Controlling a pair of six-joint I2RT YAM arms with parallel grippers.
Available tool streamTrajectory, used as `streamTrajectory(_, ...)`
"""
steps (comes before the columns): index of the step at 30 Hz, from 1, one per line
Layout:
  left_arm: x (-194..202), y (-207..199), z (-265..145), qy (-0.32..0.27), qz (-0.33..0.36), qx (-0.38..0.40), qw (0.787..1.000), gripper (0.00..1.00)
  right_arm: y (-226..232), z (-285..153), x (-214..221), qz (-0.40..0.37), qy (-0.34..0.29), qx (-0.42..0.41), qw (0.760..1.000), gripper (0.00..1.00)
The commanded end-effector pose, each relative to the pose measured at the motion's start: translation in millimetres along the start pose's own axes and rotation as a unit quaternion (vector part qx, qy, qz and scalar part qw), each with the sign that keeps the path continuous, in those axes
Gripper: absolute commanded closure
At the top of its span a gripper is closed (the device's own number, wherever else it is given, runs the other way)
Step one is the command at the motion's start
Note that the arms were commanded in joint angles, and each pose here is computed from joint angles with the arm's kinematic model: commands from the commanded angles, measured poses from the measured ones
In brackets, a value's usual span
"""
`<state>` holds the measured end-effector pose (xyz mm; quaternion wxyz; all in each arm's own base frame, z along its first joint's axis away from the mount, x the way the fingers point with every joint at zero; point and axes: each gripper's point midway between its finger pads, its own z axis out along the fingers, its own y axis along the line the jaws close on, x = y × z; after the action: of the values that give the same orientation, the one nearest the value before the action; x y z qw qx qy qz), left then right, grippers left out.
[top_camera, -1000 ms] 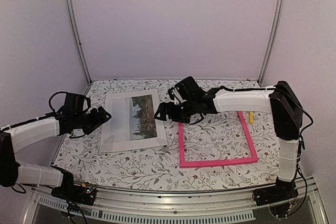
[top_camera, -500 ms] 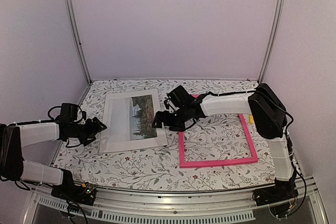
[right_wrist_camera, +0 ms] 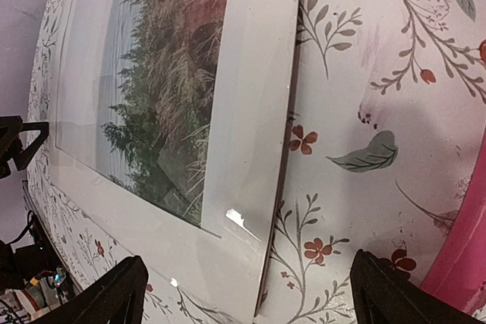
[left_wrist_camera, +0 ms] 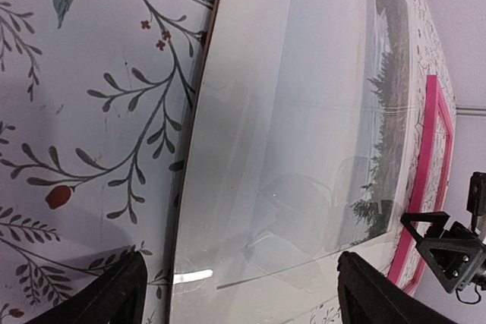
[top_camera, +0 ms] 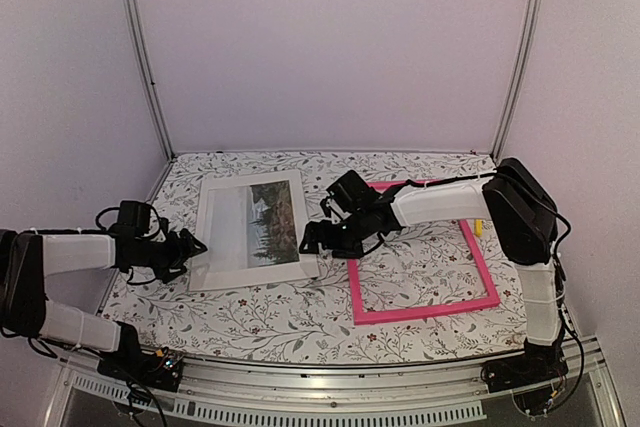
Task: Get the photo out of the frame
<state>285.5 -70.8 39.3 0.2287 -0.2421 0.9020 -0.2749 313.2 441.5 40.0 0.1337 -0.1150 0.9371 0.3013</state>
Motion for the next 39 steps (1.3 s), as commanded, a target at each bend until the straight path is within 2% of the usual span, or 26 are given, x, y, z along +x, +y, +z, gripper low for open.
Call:
streamTrajectory(1, 9, 1, 3, 0.012, 0.000, 0.006, 1.000, 0.11, 10, -9, 14, 0.000, 0.021, -0.012, 1.000, 0.04)
streamTrajectory(10, -4, 1, -10, -0.023, 0.017, -0.028, 0.999, 0.11, 23, 9, 21, 0.007, 0.037, -0.036, 0.999, 0.04)
streamTrajectory(15, -12, -21, -19, -0.034, 0.050, -0.011, 0.998, 0.11, 21, 9, 19, 0.010, 0.031, -0.031, 0.999, 0.04)
streamTrajectory(20, -9, -44, -13, -0.017, 0.072, 0.011, 0.997, 0.11, 21, 11, 19, 0.013, 0.032, -0.032, 0.999, 0.04)
streamTrajectory(26, -2, -28, 3, -0.008, 0.062, -0.012, 0.998, 0.11, 20, 12, 22, 0.014, 0.036, -0.032, 0.999, 0.04)
streamTrajectory(32, 15, -8, 22, 0.025, 0.049, -0.026, 0.998, 0.11, 21, 11, 22, 0.016, 0.039, -0.036, 0.998, 0.04)
streamTrajectory(39, 23, 11, 26, 0.034, 0.037, -0.058, 0.997, 0.11, 32, 8, 26, 0.016, 0.050, -0.062, 0.997, 0.04)
